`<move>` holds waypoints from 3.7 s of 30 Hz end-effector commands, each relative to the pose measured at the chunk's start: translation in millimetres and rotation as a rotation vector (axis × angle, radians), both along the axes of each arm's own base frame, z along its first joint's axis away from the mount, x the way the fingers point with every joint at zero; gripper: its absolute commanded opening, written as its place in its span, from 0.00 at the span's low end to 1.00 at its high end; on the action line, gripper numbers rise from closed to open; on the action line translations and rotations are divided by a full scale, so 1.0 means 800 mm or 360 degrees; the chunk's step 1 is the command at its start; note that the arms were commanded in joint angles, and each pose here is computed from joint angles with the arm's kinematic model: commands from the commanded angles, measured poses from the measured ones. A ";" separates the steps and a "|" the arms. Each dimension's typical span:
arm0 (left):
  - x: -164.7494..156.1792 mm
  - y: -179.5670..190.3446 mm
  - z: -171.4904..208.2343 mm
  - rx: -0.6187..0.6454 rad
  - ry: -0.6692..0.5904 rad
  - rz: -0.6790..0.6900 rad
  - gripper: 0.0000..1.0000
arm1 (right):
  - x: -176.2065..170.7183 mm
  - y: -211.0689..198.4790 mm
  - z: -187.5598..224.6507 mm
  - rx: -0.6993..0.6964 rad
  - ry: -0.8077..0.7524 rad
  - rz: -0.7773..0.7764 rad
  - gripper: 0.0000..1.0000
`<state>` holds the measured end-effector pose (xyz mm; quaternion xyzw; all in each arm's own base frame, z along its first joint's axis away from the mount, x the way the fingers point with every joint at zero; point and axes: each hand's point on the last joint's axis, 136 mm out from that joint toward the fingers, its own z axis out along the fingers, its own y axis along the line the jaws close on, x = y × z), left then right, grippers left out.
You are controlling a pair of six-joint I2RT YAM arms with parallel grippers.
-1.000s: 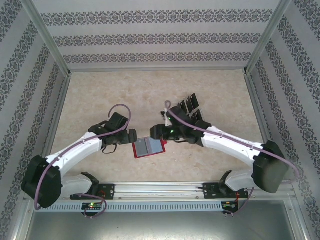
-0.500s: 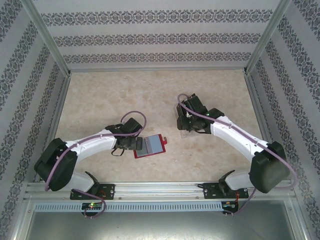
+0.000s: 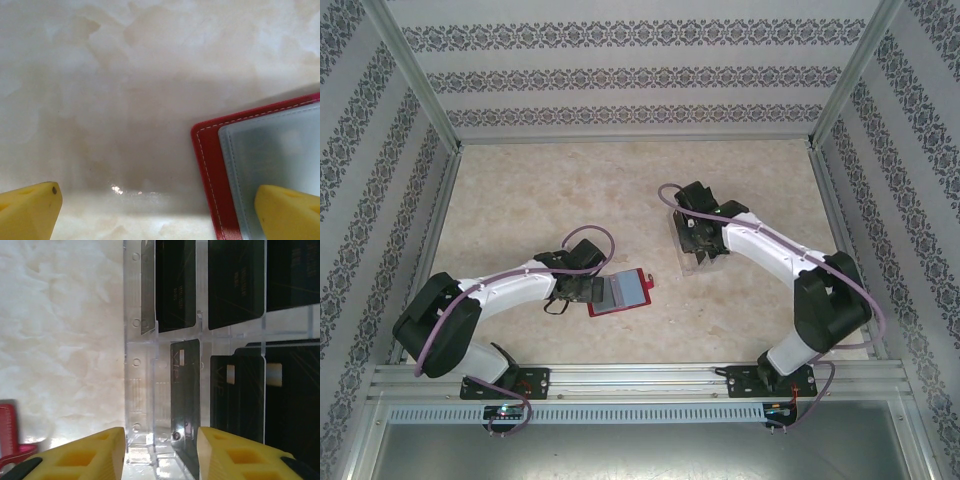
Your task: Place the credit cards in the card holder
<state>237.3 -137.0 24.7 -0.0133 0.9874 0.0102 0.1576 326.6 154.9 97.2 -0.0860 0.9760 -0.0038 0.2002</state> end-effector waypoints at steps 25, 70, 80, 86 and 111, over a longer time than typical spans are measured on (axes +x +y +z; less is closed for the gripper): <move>0.000 0.001 -0.005 0.0024 -0.0024 -0.0014 1.00 | 0.010 -0.020 -0.011 -0.0145 0.0031 -0.0019 0.19; 0.003 -0.001 0.001 0.0015 -0.0037 -0.0019 1.00 | 0.015 -0.015 0.028 0.0076 -0.0035 -0.0029 0.00; 0.003 -0.001 0.004 0.0018 -0.0041 -0.0019 1.00 | -0.006 0.010 0.097 0.0448 -0.0148 -0.0008 0.00; 0.004 0.006 0.011 0.0057 -0.0063 -0.0012 1.00 | -0.027 0.052 0.125 0.0874 -0.0156 0.0010 0.00; -0.020 0.028 0.002 0.0130 0.0010 0.0003 1.00 | -0.102 0.195 0.006 0.1516 0.0073 0.0105 0.00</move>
